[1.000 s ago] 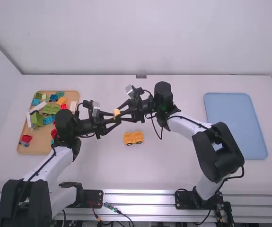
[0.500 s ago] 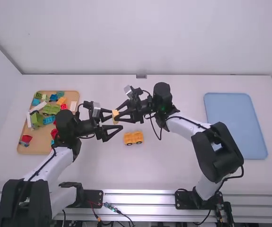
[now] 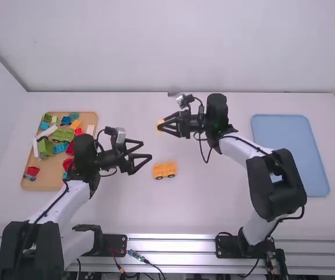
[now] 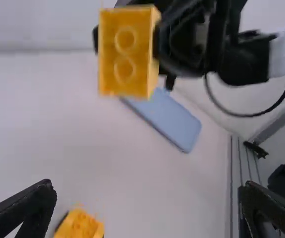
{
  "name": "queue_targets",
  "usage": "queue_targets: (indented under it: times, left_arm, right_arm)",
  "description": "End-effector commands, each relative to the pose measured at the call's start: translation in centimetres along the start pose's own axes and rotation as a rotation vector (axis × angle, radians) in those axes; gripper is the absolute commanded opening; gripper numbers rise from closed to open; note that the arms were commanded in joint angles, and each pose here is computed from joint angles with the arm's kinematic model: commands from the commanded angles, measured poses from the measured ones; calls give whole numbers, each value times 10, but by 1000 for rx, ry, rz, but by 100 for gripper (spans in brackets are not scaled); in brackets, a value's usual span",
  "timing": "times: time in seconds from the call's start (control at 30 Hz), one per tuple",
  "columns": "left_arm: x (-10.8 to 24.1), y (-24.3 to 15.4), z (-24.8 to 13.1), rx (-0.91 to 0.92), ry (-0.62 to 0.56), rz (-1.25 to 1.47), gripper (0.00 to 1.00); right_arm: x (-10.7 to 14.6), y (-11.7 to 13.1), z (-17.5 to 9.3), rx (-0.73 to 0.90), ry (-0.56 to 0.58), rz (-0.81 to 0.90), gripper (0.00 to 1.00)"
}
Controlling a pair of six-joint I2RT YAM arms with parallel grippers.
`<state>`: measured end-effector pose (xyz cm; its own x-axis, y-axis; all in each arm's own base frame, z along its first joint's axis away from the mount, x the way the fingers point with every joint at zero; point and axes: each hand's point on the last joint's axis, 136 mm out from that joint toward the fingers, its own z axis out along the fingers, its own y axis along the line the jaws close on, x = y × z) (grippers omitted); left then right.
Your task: Assemble lego blocks to make yellow taxi
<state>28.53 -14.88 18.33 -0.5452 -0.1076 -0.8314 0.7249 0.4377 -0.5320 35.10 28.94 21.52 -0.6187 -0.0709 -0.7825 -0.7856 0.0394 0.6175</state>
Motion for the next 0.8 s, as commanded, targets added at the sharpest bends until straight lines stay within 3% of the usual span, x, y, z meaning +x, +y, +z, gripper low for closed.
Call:
queue_targets:
  times: [0.0,0.1,0.2,0.23,0.43,0.47,0.53,0.67,0.77]
  left_arm:
    - [-22,13,0,-107,-7,82,99]
    - [-23,31,-6,-238,71,51,99]
    - [-25,39,-13,-318,127,52,99]
    - [-26,41,-17,-363,171,64,99]
    - [-32,40,-25,-403,235,133,99]
    - [-32,40,-26,-403,237,135,99]
    - [-32,40,-26,-400,248,178,99]
    - [-31,38,-24,-385,265,232,99]
    - [-33,40,-26,-392,260,242,99]
  right_arm:
    - [-21,-40,-17,218,-56,-21,8]
    - [-10,-83,-39,491,24,53,7]
    - [-1,-91,-51,605,130,35,4]
    - [5,-94,-60,684,230,-1,0]
    - [38,-101,-99,895,639,-233,0]
    - [39,-100,-100,893,651,-241,0]
    - [65,-91,-104,785,833,-367,0]
    - [104,-78,-115,602,1046,-504,0]
    - [126,-76,-123,519,1144,-572,0]
